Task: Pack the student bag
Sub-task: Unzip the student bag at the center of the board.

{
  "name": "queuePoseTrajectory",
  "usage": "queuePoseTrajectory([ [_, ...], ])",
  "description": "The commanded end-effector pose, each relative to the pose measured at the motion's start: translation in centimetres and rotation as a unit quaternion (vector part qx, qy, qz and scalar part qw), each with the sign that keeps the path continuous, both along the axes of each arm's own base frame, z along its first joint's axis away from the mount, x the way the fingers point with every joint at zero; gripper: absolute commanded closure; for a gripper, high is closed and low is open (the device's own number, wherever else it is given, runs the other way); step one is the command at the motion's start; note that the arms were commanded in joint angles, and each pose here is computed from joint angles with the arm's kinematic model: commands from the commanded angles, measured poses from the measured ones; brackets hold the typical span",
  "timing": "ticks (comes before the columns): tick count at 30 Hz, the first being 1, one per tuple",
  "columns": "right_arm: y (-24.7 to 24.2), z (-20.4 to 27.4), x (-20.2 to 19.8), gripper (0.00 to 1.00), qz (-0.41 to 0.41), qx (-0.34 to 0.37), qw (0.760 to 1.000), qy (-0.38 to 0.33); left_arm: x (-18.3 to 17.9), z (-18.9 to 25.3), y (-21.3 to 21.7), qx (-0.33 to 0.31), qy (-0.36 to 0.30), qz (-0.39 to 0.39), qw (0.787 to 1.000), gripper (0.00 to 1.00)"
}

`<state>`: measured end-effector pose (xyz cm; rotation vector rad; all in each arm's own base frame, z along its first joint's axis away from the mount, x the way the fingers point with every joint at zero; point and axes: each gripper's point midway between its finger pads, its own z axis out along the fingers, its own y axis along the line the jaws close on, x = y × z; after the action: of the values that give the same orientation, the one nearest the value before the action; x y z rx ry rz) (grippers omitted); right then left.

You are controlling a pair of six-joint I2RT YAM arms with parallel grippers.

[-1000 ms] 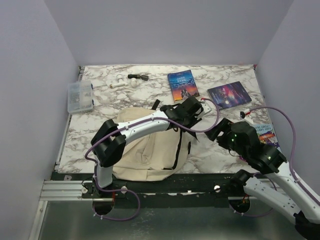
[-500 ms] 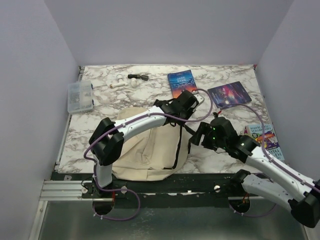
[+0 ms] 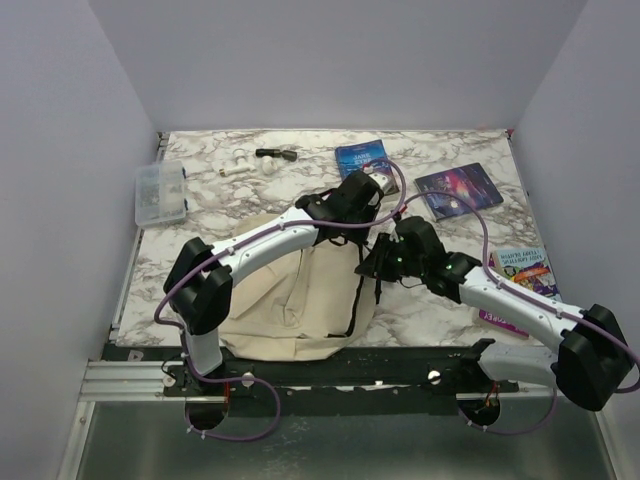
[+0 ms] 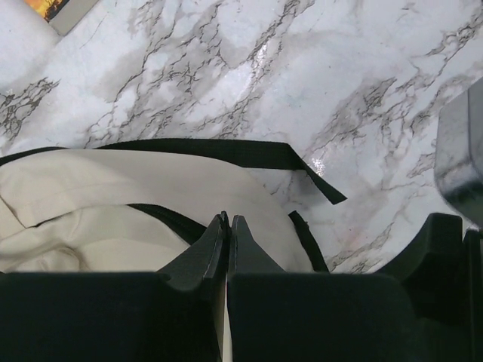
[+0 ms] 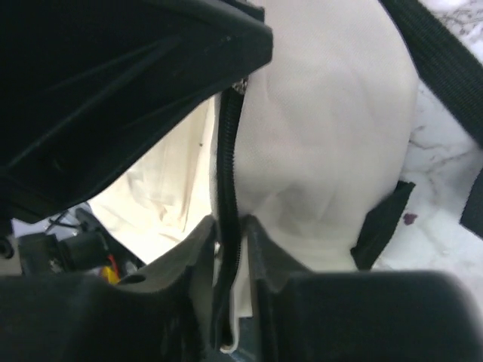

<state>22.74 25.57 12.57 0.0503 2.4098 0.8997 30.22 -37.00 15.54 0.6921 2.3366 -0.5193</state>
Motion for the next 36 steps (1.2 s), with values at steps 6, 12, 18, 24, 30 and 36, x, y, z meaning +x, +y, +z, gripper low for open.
queuePoseTrajectory([
  [6,-0.5,-0.3,-0.3,0.99,-0.012,0.009,1.000,-0.006,5.4,0.5,5.4,-0.007,-0.012,0.165,0.986,1.00],
  [12,-0.4,-2.2,-2.1,0.99,-0.010,0.037,0.999,0.034,8.6,-0.3,8.7,0.004,-0.013,0.220,0.975,1.00],
  [18,-1.0,-2.3,-2.1,0.99,-0.029,0.037,0.998,0.030,10.2,-0.3,10.2,0.000,-0.012,0.236,0.972,1.00],
  [24,-0.9,-1.9,-1.7,0.99,-0.036,0.035,0.998,0.032,11.4,-1.5,12.0,0.023,-0.010,0.255,0.967,1.00],
  [30,-0.8,-2.0,-1.7,0.99,-0.030,0.033,0.998,0.033,11.5,-2.6,11.7,0.019,0.015,0.239,0.971,1.00],
  [36,-0.7,-1.9,-1.7,0.99,-0.025,0.031,0.999,0.031,11.0,-4.5,11.7,0.033,0.055,0.228,0.972,1.00],
])
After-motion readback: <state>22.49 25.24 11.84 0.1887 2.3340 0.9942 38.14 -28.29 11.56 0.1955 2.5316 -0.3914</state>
